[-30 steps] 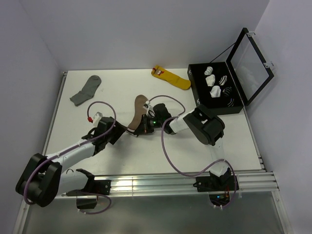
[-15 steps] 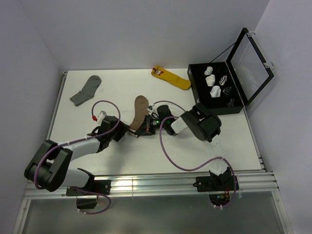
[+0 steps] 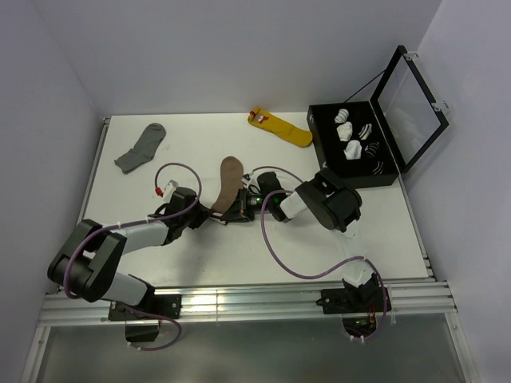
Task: Roll the socks
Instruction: Roll the sock at the center of the board.
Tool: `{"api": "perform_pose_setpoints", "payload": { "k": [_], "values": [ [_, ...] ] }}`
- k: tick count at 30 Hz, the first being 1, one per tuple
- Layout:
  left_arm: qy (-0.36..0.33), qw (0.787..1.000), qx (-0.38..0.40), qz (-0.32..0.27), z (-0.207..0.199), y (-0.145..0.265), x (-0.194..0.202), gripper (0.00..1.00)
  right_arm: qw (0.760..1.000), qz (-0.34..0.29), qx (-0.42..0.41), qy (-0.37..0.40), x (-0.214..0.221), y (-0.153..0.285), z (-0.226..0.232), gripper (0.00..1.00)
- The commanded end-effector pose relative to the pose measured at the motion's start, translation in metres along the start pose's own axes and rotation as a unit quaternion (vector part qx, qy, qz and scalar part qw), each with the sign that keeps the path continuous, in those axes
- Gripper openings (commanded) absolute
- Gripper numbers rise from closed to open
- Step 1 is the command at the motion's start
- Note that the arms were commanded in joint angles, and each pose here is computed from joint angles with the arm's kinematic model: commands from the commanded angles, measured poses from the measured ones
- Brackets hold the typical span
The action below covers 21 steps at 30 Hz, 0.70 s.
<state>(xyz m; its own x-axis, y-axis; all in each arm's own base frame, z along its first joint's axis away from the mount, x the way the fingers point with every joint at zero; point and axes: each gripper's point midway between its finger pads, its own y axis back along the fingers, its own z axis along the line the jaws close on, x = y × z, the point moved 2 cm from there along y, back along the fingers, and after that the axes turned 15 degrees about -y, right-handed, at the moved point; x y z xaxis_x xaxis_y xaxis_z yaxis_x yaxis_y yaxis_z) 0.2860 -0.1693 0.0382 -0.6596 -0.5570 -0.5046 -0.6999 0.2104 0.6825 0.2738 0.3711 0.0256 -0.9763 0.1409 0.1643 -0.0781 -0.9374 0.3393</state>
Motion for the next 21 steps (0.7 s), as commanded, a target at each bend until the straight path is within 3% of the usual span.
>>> {"api": "perform_pose_setpoints", "payload": {
  "k": [1, 9, 12, 16, 21],
  "values": [
    [-0.016, 0.999, -0.027, 0.02, 0.007, -0.002, 0.008, 0.26, 0.999, -0.017, 0.04, 0.004, -0.005, 0.002, -0.018, 0.04],
    [-0.054, 0.998, -0.027, 0.013, -0.005, 0.002, -0.005, 0.09, 0.979, -0.085, 0.096, 0.161, -0.01, 0.02, 0.005, 0.45],
    [-0.076, 0.997, -0.027, 0.011, -0.012, 0.003, -0.011, 0.09, 0.959, -0.122, 0.112, 0.231, -0.009, 0.029, 0.019, 0.51],
    [-0.106, 0.993, -0.038, 0.024, -0.014, 0.006, -0.014, 0.09, 0.909, -0.194, 0.157, 0.333, -0.015, 0.042, 0.032, 0.56],
    [-0.131, 0.989, -0.05, 0.047, -0.021, 0.002, -0.016, 0.09, 0.841, -0.237, 0.182, 0.452, -0.006, 0.044, 0.048, 0.56]
  ]
}}
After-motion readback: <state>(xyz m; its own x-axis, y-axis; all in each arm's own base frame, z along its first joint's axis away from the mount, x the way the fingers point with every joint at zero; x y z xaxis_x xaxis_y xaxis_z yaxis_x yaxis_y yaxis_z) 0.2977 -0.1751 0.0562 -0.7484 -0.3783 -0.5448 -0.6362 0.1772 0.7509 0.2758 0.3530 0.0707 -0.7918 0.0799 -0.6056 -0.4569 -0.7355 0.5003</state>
